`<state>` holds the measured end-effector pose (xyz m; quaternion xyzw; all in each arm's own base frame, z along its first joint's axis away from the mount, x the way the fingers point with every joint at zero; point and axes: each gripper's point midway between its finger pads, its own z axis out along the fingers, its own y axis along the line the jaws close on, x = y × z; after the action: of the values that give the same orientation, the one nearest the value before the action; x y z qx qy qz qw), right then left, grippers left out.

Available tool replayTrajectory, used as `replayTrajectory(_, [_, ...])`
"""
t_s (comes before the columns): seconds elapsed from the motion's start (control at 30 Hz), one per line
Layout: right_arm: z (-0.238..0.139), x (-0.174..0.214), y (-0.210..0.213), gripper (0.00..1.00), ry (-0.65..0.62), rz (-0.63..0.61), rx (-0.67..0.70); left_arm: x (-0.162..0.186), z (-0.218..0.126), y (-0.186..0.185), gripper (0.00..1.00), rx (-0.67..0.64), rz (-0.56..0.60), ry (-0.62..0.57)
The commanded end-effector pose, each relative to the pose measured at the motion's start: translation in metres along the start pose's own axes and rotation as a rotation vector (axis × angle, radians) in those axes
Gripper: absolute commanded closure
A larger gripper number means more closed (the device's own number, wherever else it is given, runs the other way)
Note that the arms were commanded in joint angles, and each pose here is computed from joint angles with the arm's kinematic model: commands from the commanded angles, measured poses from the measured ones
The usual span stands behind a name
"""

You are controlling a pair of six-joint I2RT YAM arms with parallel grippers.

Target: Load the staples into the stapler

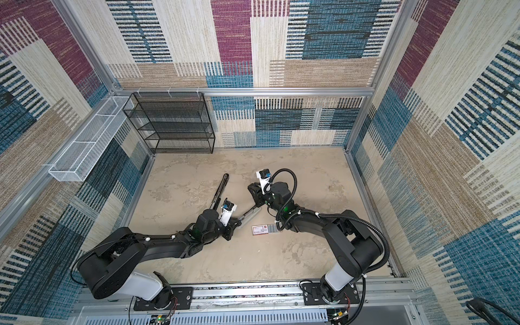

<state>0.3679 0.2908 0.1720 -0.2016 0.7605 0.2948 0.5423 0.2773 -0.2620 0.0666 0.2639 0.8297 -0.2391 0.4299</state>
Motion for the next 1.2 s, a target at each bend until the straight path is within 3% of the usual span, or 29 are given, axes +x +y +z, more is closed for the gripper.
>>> replayTrajectory(0.0, [-0.002, 0.022, 0.028, 0.81, 0.092, 0.097, -0.101, -0.05, -0.004, -0.013, 1.0, 0.05, 0.046, -0.186])
replayTrajectory(1.17, [-0.009, 0.051, 0.058, 0.8, 0.15, -0.05, -0.042, -0.052, -0.006, -0.013, 1.0, 0.053, 0.041, -0.2])
